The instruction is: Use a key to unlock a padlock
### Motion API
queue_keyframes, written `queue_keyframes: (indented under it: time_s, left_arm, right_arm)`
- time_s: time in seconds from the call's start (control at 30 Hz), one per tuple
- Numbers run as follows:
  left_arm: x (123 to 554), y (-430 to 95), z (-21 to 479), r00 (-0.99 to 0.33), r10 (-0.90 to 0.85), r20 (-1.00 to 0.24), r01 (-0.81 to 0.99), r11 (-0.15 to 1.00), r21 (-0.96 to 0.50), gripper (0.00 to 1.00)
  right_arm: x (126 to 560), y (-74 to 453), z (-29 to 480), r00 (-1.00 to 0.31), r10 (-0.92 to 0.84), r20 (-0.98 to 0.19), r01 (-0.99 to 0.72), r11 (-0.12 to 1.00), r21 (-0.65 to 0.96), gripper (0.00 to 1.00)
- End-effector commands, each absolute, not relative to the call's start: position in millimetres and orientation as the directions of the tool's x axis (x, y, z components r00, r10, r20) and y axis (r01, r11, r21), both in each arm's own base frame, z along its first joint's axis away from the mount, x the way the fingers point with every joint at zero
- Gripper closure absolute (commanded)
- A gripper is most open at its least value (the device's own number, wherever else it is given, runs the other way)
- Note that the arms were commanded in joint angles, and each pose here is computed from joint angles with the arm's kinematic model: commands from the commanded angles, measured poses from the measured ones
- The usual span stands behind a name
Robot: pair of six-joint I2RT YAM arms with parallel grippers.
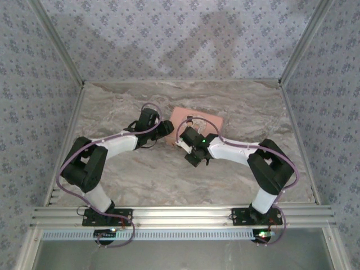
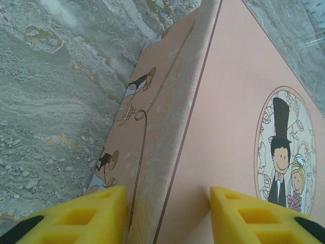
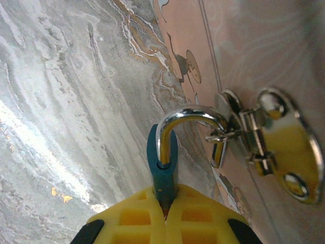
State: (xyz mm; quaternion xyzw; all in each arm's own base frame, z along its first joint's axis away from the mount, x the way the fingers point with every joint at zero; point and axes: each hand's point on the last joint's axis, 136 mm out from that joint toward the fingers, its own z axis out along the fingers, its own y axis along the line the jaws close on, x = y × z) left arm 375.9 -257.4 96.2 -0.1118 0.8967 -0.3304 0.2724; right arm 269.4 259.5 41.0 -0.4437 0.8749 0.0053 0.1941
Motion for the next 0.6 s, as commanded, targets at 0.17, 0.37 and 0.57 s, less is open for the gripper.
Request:
queue_keyframes:
  time_s: [0.17,0.37,0.57]
  left_arm:
    - [363,-269,88,-0.855,-0.354,-0.378,-0.013,0.744,-0.668,0.57]
    - [361,-270,85,-0.858,-0.352,-0.374,-0.017,0.746,-0.666,0.58]
    - [362,-268,86,-0.853,-0.358,-0.381,-0.019,0.749,-0.662,0.58]
  right_arm:
    - [273,295,71,-0.545,-0.73,-0.411,-0.786,0.616,-0.051,1.0]
    - [277,298,74,-0.593,-0.678,-0.435,-0.754,0.657,0.004,1.0]
    - [259,286,61,-0.663,-0.674,-0.324,-0.727,0.684,0.063,1.0]
